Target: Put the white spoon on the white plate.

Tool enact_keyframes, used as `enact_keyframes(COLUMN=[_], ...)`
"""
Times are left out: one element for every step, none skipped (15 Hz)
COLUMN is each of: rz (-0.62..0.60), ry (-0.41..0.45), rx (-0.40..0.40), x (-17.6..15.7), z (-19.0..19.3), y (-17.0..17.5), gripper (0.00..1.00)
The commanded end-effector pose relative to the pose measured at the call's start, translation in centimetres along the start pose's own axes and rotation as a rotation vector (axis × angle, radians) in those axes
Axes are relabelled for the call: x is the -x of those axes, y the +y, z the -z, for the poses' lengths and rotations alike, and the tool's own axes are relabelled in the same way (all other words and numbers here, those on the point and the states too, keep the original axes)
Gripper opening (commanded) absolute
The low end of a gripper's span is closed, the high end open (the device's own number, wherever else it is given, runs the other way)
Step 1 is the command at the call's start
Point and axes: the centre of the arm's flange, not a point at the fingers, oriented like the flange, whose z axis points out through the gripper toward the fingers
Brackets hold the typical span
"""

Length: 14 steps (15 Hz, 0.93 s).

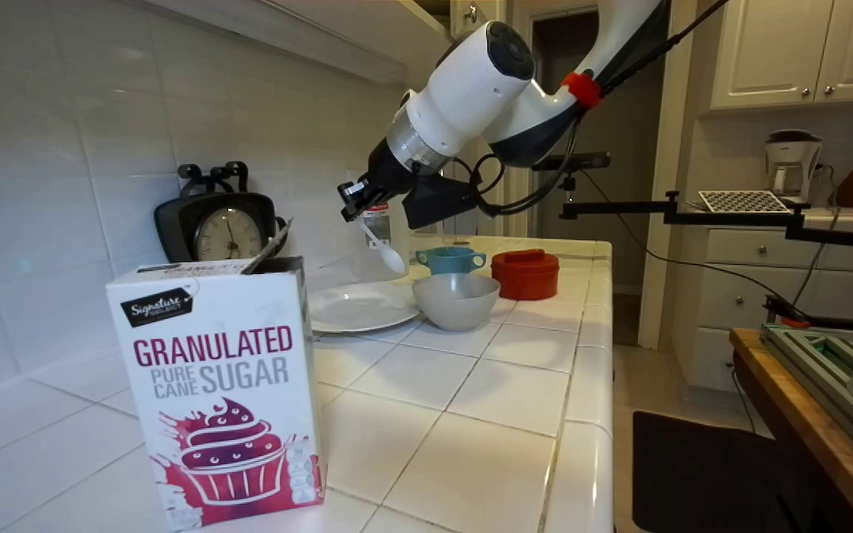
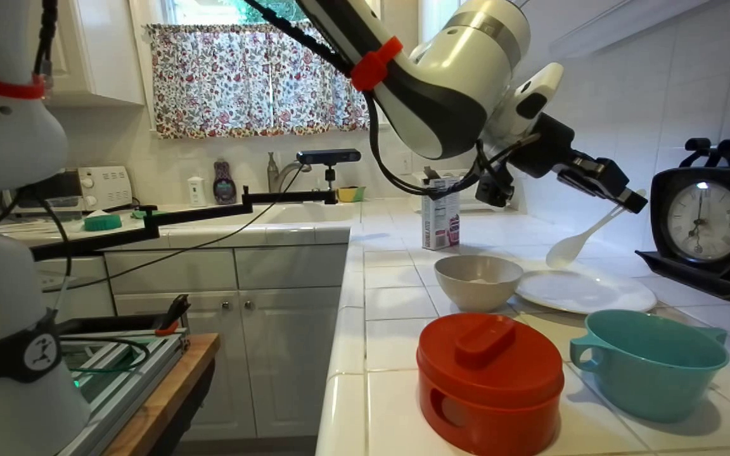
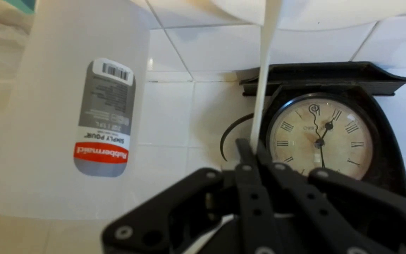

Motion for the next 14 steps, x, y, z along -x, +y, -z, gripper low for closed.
enact_keyframes(rz=[0.053, 0.066, 0.079, 0.090, 0.100, 0.111, 0.121, 0.134, 0.146, 0.155, 0.165, 0.174, 0.180, 0.189], ry=[-0.029, -0.040, -0.049, -0.053, -0.058, -0.060, -0.064, -0.067, -0.068, -0.072, -0.071, -0.073, -0.082, -0.084], rx=[-0.054, -0.059, -0.062, -0.062, -0.065, -0.068, -0.072, -0.077, -0.080, -0.085, -0.090, -0.096, -0.104, -0.110], x=[0.4, 0.7, 1.0, 1.2, 1.3, 1.3, 1.3, 1.4, 1.4, 1.4, 1.4, 1.5, 1.5, 1.5], z=[-1.3, -1.6, -1.8, -2.0, -2.2, -2.3, -2.4, -2.5, -2.6, -2.7, -2.8, -2.9, -3.0, -3.1], y=[0.3, 0.5, 0.6, 0.8, 0.9, 0.9, 0.9, 0.9, 0.9, 0.9, 0.8, 0.8, 0.7, 0.7], gripper=[0.01, 0.01, 0.01, 0.01, 0.01, 0.01, 0.01, 0.01, 0.01, 0.01, 0.01, 0.01, 0.01, 0.01])
